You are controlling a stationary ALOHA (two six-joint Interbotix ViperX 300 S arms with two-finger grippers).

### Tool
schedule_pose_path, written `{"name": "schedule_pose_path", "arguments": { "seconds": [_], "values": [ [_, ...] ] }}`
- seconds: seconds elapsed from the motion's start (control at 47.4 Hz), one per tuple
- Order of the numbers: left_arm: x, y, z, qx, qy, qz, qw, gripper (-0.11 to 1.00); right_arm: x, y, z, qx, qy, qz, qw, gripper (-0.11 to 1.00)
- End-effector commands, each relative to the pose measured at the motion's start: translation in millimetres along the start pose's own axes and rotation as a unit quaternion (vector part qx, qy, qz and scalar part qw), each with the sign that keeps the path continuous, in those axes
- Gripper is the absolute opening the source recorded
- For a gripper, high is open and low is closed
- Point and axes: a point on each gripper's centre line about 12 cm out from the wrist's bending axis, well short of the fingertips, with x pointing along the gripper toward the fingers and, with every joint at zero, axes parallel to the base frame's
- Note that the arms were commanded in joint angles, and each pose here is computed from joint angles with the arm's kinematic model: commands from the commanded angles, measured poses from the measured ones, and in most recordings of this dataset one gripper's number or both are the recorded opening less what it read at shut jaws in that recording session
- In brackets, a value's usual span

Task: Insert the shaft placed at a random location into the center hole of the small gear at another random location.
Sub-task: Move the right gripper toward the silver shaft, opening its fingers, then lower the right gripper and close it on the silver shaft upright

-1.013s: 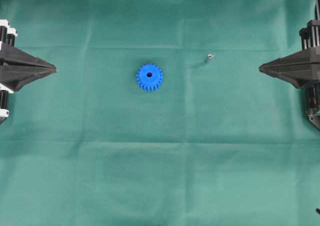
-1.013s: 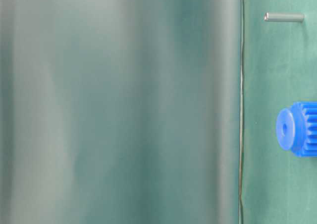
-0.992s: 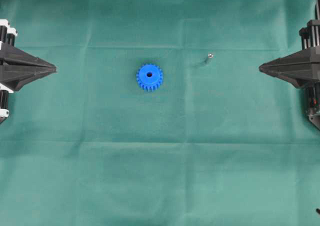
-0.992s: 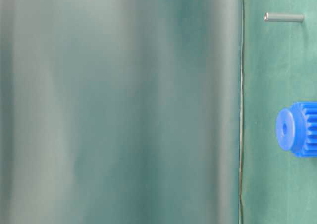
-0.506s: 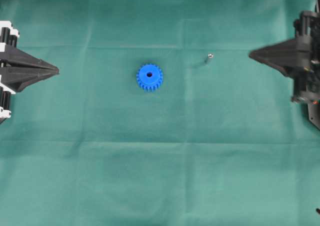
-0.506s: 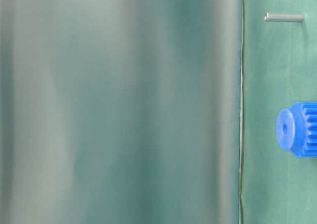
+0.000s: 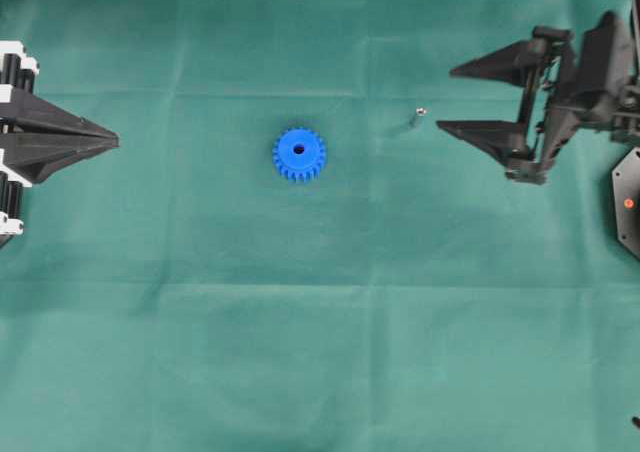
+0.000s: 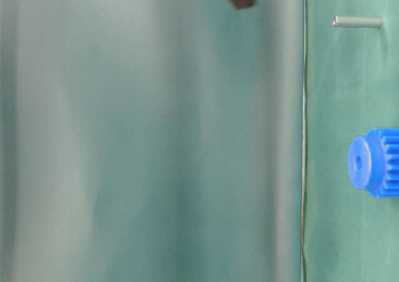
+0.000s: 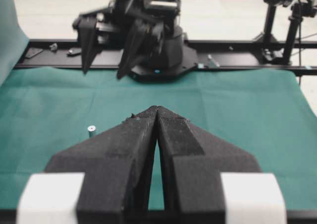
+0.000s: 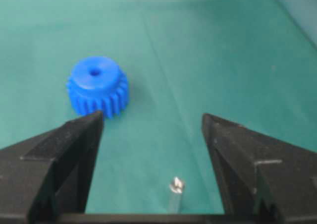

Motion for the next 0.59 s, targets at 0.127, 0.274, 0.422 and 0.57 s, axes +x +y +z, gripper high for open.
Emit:
{"name": "schedule_pose_path", "arguments": {
  "seconds": [0.127, 0.274, 0.422, 0.57],
  "values": [
    [3, 1, 8, 0.000, -0.009, 0.002, 1.0000, 0.00, 20, -9, -23, 0.004, 0.001, -0.021, 0.9998, 0.82],
    [3, 1, 6, 0.000, -0.007, 0.003, 1.0000, 0.00, 33, -13, -40, 0.011, 0.022, -0.032, 0.9992, 0.82],
    [3, 1, 6, 0.000, -0.007, 0.003, 1.0000, 0.00, 44, -15, -52, 0.014, 0.039, -0.038, 0.9984, 0.82],
    [3, 1, 5, 0.000, -0.004, 0.003, 1.0000, 0.00, 52, -16, -59, 0.016, 0.051, -0.040, 0.9978, 0.82]
  ]
}}
